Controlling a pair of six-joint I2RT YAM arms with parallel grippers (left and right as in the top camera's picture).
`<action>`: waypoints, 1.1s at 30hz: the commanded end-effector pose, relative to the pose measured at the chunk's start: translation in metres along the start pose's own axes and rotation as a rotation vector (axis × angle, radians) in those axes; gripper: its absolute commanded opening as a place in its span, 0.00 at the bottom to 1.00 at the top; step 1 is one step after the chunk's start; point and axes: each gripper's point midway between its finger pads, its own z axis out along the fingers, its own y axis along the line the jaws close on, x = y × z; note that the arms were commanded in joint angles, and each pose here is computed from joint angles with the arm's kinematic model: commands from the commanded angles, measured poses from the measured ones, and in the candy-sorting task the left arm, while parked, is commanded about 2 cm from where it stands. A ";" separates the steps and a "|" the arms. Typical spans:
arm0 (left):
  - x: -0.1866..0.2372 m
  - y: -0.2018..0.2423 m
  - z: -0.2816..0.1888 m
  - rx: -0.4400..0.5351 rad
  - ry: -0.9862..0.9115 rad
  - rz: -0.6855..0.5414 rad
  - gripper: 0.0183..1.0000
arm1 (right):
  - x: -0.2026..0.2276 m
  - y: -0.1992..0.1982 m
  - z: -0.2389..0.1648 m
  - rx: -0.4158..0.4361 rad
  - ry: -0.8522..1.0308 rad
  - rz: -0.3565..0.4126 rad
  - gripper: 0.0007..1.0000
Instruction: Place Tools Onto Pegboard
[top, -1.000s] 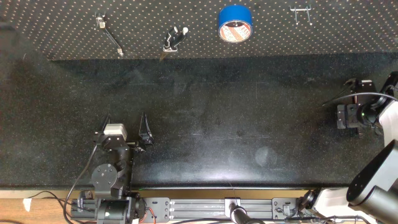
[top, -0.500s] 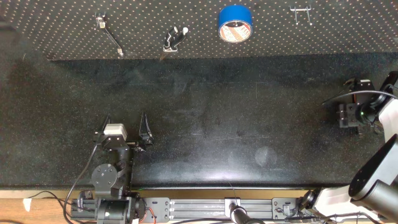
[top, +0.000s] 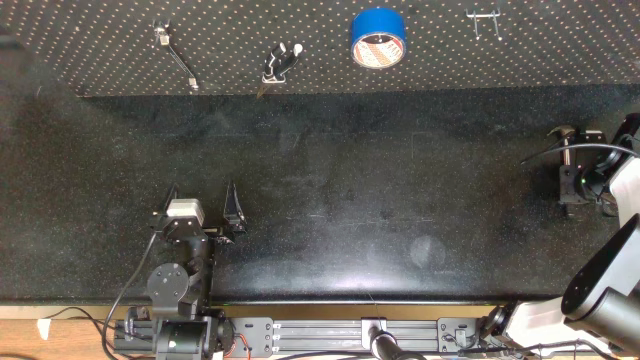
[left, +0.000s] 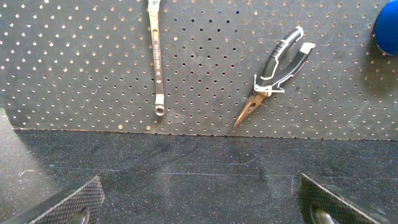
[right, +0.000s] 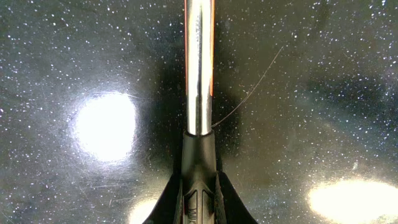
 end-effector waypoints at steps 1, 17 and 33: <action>0.001 -0.001 0.000 0.006 0.002 0.009 1.00 | -0.041 0.015 -0.043 -0.102 -0.258 0.181 0.07; 0.001 -0.001 0.000 0.006 0.002 0.009 1.00 | -0.145 0.195 -0.166 -0.246 -0.765 -0.145 0.07; 0.001 -0.001 0.000 0.006 0.002 0.009 1.00 | -0.090 0.198 -0.162 -0.259 -1.020 -0.175 0.99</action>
